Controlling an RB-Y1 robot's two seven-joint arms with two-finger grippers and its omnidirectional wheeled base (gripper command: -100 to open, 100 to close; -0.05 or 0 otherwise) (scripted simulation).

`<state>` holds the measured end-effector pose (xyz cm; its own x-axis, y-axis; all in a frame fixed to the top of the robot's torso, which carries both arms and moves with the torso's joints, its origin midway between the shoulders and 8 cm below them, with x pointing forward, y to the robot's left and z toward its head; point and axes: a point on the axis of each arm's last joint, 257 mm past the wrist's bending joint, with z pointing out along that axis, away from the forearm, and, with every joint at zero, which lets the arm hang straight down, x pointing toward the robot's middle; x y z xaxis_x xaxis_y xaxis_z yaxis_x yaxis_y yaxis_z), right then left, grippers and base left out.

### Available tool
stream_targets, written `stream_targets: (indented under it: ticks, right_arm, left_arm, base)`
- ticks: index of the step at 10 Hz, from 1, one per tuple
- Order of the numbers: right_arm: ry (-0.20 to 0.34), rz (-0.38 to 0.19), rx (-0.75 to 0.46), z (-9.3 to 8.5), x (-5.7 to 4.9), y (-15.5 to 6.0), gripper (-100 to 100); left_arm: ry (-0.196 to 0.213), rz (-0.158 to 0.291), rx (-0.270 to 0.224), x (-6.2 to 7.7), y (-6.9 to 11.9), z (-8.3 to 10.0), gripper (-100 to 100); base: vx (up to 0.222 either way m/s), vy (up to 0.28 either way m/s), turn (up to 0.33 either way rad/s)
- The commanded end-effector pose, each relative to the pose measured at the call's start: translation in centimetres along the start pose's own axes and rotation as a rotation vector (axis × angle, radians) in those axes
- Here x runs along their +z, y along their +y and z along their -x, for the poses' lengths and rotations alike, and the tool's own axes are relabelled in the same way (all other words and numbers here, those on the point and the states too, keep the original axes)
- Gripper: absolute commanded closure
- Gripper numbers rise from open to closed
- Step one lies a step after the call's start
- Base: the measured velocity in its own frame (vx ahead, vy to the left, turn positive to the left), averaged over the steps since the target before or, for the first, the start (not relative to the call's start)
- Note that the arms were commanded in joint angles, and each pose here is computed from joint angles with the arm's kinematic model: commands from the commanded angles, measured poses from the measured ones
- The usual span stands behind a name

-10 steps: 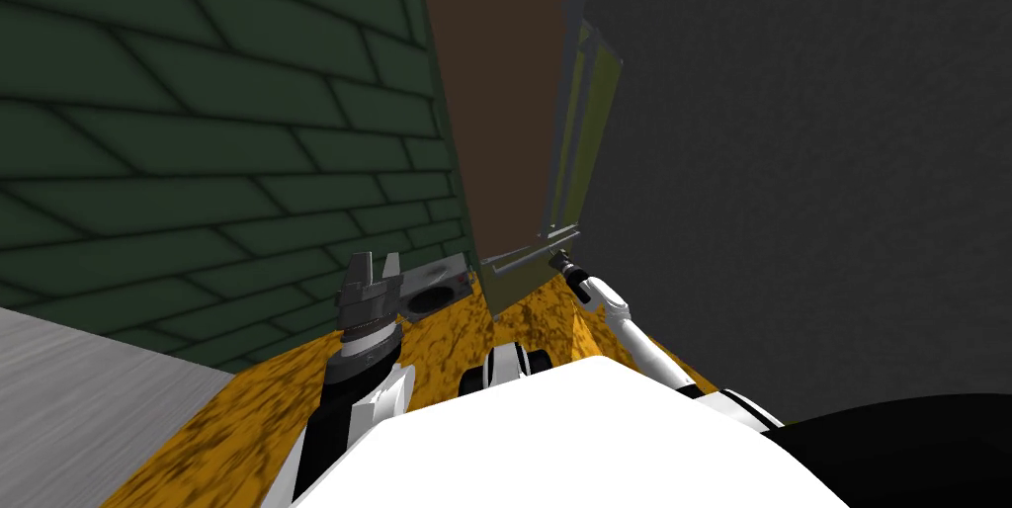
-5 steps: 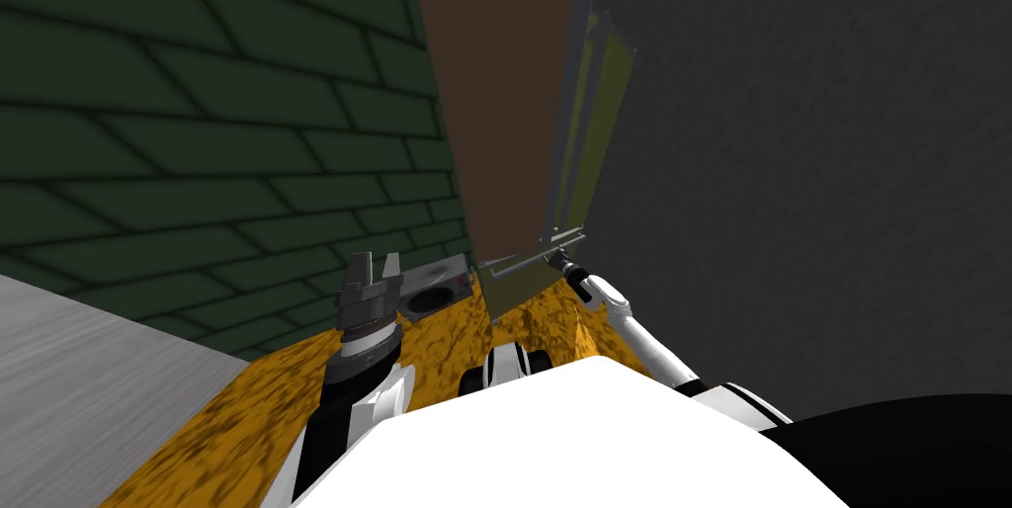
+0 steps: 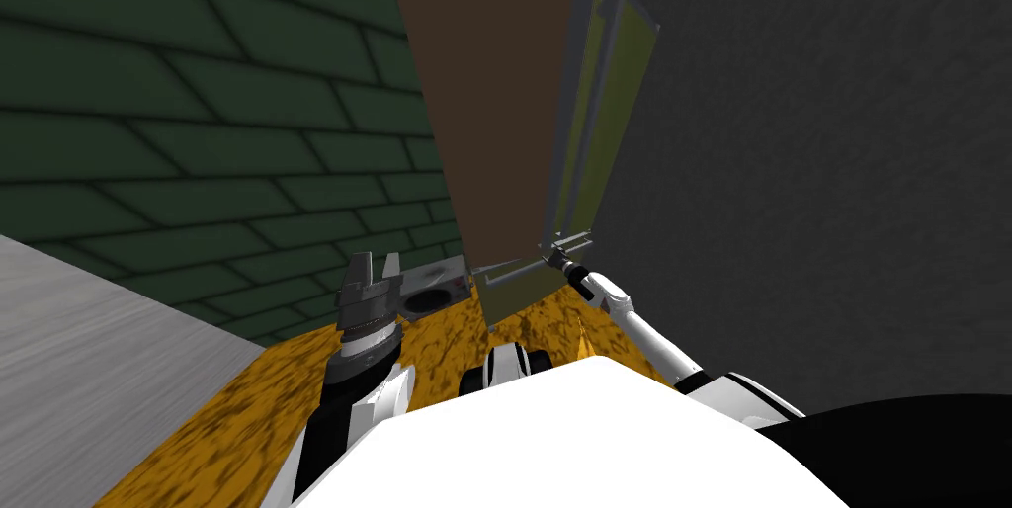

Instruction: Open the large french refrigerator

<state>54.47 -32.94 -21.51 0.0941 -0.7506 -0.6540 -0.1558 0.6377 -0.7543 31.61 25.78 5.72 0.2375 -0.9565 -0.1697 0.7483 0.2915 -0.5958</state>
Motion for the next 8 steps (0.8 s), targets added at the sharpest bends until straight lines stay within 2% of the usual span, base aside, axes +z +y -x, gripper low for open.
stream_targets:
  ticks: [1, 2, 3, 4, 8]
  right_arm:
    - [-0.002, 0.002, 0.0, 0.1, 0.0, 0.0, -100]
    - [-0.002, 0.001, 0.0, 0.0, 0.0, 0.0, 100]
    - [0.035, -0.031, 0.004, -1.2, -0.1, -1.2, 100]
    - [0.035, -0.031, 0.004, -1.2, -0.1, -1.2, 100]
    - [0.107, -0.095, 0.012, -3.7, -0.7, -3.4, 100]
  left_arm:
    - [0.0, 0.0, 0.0, 0.0, 0.0, 0.0, 0]
    - [0.0, 0.0, 0.0, 0.0, 0.0, 0.0, 0]
    - [0.0, 0.0, 0.0, 0.0, 0.0, 0.0, 0]
    - [0.0, 0.0, -0.001, 0.0, 0.0, 0.0, 0]
    - [0.0, 0.0, -0.001, 0.0, 0.0, 0.0, 0]
  base:
    - [0.008, -0.016, -0.006]
    - [0.005, -0.007, -0.001]
    - [-0.067, 0.173, -0.147]
    - [-0.085, 0.216, -0.144]
    - [-0.13, 0.201, -0.105]
